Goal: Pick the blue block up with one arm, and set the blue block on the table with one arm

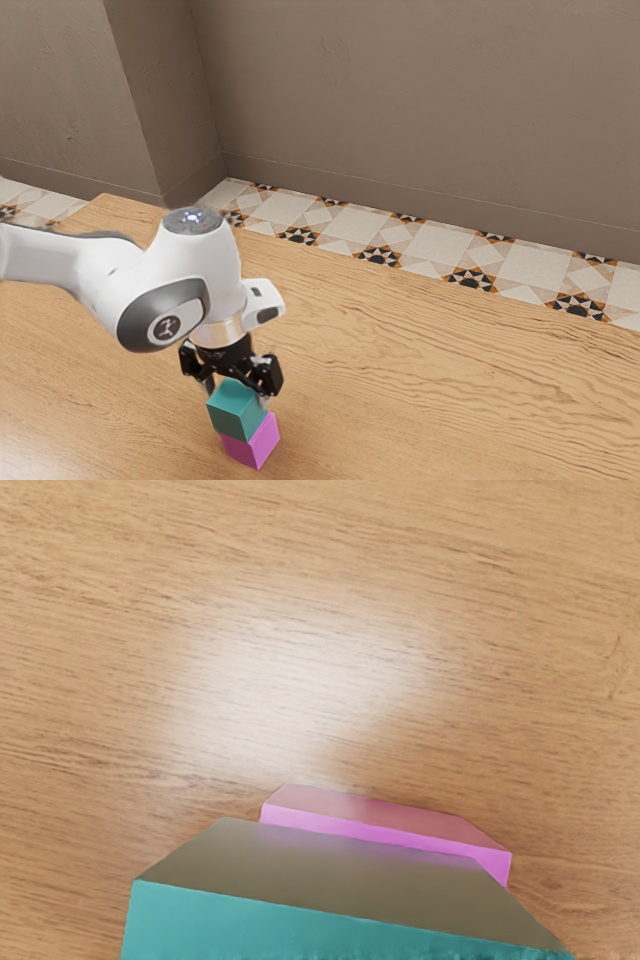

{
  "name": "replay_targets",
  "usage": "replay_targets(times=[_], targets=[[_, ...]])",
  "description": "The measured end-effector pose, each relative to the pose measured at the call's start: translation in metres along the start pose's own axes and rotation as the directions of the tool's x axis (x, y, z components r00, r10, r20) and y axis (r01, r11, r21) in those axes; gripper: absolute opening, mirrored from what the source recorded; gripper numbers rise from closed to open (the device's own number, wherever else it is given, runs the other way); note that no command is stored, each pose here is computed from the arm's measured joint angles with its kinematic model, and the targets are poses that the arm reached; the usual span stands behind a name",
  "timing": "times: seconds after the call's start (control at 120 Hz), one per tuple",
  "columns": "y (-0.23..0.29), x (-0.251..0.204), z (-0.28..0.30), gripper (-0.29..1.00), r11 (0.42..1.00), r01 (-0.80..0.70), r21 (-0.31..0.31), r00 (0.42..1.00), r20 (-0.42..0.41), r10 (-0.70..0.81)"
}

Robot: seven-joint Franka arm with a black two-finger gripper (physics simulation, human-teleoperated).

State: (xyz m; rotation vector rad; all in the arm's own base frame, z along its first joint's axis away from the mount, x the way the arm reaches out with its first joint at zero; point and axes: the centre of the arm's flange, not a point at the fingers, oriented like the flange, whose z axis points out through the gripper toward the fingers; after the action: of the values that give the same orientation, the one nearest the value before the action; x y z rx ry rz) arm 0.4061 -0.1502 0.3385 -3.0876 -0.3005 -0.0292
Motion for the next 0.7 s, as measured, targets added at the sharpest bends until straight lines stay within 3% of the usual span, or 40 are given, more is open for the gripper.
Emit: replay_targets(times=[0.217, 0.417, 0.7], targets=[[-0.001, -0.003, 0.012, 0.65, 0.999, -0.032, -0.015, 0.999, -0.005, 0.032], [0.0, -0.001, 0.011, 0.46, 0.998, -0.057, -0.025, 0.998, -0.023, 0.057], [0.006, 0.009, -0.014, 0.39, 0.996, -0.083, -0.041, 0.994, -0.081, 0.079]])
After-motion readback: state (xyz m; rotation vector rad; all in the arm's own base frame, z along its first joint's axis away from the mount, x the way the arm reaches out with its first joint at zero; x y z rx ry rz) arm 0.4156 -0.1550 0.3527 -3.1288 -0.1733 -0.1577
